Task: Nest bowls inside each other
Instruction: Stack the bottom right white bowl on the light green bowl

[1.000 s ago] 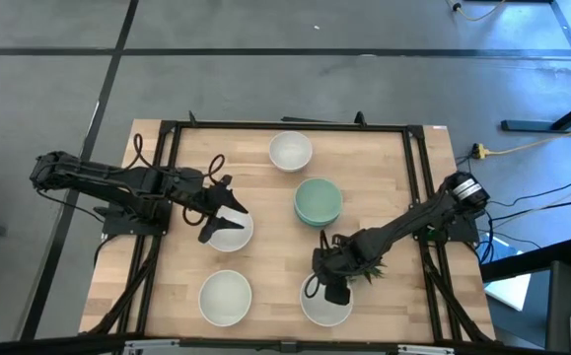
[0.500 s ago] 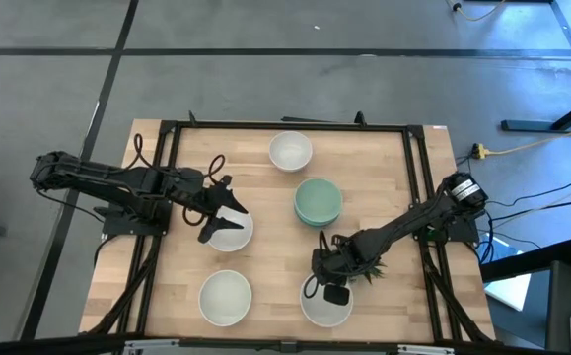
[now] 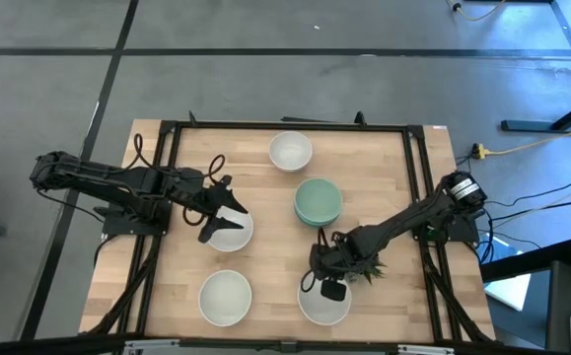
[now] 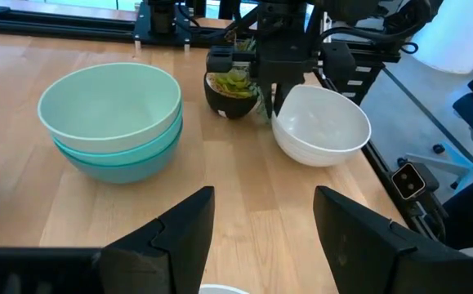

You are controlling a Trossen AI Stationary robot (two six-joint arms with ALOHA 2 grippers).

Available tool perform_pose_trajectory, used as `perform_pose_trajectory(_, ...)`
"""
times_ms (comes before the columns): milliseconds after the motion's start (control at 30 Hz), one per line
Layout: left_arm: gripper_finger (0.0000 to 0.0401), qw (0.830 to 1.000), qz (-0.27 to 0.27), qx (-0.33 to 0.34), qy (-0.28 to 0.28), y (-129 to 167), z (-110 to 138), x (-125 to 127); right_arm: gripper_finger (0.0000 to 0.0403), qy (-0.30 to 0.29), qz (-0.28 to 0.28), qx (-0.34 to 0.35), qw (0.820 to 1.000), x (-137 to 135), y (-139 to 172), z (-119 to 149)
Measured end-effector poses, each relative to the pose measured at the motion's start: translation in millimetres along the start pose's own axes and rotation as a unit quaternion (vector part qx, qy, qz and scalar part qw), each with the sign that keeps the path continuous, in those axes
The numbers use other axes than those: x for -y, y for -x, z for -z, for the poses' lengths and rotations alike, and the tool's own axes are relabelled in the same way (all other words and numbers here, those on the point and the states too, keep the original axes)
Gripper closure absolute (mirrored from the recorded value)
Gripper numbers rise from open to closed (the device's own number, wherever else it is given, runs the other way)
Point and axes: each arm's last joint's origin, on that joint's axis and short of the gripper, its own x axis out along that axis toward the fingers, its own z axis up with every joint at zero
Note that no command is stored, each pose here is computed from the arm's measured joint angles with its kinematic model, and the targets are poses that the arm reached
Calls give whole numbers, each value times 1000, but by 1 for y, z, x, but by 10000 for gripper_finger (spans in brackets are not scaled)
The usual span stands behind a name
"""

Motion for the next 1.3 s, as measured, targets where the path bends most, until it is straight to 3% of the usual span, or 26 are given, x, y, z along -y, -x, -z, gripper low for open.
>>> perform_pose_trajectory(200,197,1000,0,0,0,0,0,0,392,-2,1,-12,1000,5,12,-11)
perform_pose_trajectory(433,197,1000,-1,-7,1,0,1,0,392,27,31,-16,999,17,55,-38)
perform_pose_trajectory(933,197,1000,-3,-24,4,0,5,-1,392,73,96,91,989,92,167,-105)
perform_pose_trajectory(1300,197,1000,-3,-24,4,0,5,-1,392,74,111,65,989,155,172,-115)
